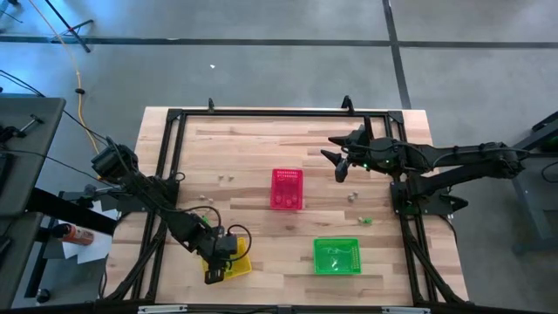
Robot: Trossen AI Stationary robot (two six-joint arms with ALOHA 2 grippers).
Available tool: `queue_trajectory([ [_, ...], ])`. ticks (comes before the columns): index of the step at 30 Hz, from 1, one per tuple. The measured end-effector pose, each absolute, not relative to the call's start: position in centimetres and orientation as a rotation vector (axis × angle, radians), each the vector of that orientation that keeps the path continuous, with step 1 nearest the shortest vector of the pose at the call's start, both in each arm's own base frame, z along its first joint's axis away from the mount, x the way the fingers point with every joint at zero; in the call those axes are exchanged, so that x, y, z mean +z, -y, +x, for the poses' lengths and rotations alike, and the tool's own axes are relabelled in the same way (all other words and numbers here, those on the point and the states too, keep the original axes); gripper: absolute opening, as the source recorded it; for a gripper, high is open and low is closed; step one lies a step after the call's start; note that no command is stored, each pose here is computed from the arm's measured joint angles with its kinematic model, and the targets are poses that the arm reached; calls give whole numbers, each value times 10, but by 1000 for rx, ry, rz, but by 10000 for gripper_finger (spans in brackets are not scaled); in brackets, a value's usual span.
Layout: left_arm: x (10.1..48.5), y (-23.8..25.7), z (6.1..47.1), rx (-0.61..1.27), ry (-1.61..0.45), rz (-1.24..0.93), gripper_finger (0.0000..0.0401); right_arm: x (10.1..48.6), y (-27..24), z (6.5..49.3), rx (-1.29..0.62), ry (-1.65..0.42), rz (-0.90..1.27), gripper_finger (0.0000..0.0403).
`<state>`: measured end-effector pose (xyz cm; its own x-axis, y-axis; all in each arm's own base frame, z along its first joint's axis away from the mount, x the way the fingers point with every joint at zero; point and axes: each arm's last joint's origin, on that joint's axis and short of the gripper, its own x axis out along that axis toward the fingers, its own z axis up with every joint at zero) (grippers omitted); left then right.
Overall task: Sort Halloween decoration
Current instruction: Put the top right green skeleton toy into the yellow bin, then put the right green skeleton toy into the yellow bin
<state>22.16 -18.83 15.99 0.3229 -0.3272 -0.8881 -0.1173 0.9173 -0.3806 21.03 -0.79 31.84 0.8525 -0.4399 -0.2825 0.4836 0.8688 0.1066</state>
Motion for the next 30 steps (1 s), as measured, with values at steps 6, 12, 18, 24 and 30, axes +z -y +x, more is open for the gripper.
queue_trajectory([
  [6,162,185,224,-136,-1268,-495,129,318,8,210,-489,-256,174,232],
  [12,189,167,228,-184,-1202,-563,160,318,8,210,-488,-256,173,232],
  [18,235,126,221,-164,-1013,-541,166,318,8,210,-489,-253,183,232],
  [24,280,71,220,-6,-636,-419,166,320,8,211,-486,-232,184,232],
  [30,310,22,230,97,-325,-260,166,327,7,213,-457,-163,194,232],
])
